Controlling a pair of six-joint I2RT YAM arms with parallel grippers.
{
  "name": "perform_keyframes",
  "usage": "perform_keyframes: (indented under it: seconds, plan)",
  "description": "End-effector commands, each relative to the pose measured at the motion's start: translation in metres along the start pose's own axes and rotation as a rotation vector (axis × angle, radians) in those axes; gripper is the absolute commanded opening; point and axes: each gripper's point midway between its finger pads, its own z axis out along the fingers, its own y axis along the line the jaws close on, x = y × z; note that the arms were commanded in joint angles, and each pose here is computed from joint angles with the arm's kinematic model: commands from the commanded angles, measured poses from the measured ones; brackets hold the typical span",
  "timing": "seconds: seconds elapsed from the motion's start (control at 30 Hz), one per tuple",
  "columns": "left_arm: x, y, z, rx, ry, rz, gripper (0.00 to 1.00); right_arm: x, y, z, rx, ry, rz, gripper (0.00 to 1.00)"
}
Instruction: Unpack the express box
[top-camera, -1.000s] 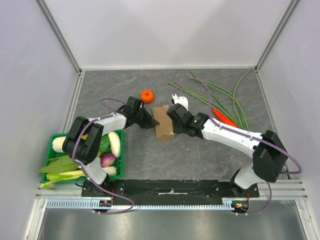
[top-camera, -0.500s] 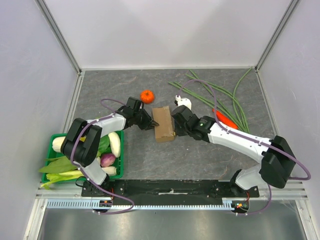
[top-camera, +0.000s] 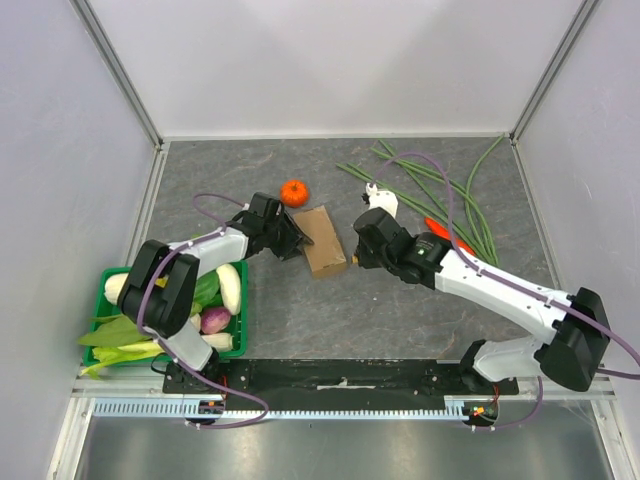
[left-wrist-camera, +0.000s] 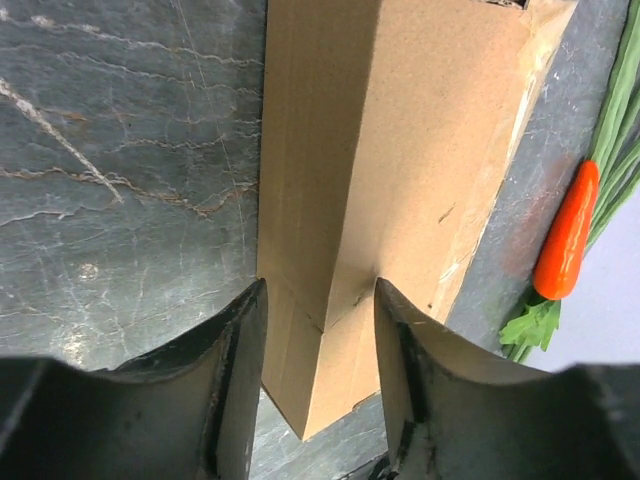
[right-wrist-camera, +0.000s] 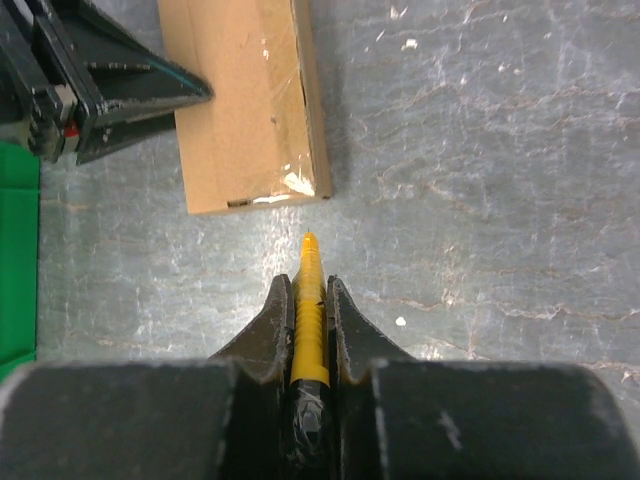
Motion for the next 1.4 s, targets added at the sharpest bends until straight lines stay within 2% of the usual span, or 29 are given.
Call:
perform_keyframes:
  seconds: [0.0, 0.1, 0.23, 0.3, 0.4, 0.43, 0.53, 0.63, 0.83, 1.0, 1.2, 1.37]
  plan:
    - [-0.008, -0.023, -0.025, 0.108, -0.048, 0.149, 0.56, -0.043, 0.011, 0.002, 0.024, -0.111, -0.003, 0.0]
    - [-0.013, -0.039, -0.046, 0.17, -0.087, 0.233, 0.66, -0.063, 0.014, 0.013, 0.024, -0.138, -0.019, 0.0]
    - [-0.011, -0.053, -0.083, 0.26, -0.139, 0.355, 0.66, -0.103, 0.024, 0.034, -0.033, -0.208, -0.023, 0.0]
    - [-0.001, -0.04, -0.087, 0.26, -0.125, 0.384, 0.63, -0.11, 0.034, 0.054, -0.065, -0.208, -0.057, 0.0]
    - [0.019, -0.024, -0.094, 0.297, -0.092, 0.429, 0.51, -0.127, 0.042, 0.084, -0.086, -0.22, -0.081, 0.0]
    - [0.022, -0.025, -0.097, 0.328, -0.091, 0.449, 0.4, -0.135, 0.046, 0.091, -0.099, -0.241, -0.082, 0.0]
    - [0.054, -0.02, -0.102, 0.41, 0.001, 0.526, 0.28, -0.147, 0.055, 0.116, -0.12, -0.261, -0.104, 0.0]
    - [0.078, -0.013, -0.1, 0.415, 0.053, 0.575, 0.22, -0.151, 0.059, 0.144, -0.12, -0.252, -0.119, 0.0]
    - [0.102, 0.002, -0.079, 0.366, 0.099, 0.603, 0.19, -0.139, 0.058, 0.191, -0.102, -0.212, -0.169, 0.0]
    - [0.111, 0.003, -0.057, 0.343, 0.13, 0.589, 0.19, -0.123, 0.048, 0.199, -0.078, -0.166, -0.198, 0.0]
    - [0.106, -0.017, -0.042, 0.354, 0.12, 0.483, 0.23, -0.116, 0.026, 0.174, -0.011, -0.144, -0.214, 0.0]
    - [0.09, 0.002, -0.023, 0.185, 0.076, 0.426, 0.23, -0.096, 0.008, 0.159, 0.029, -0.081, -0.223, 0.0]
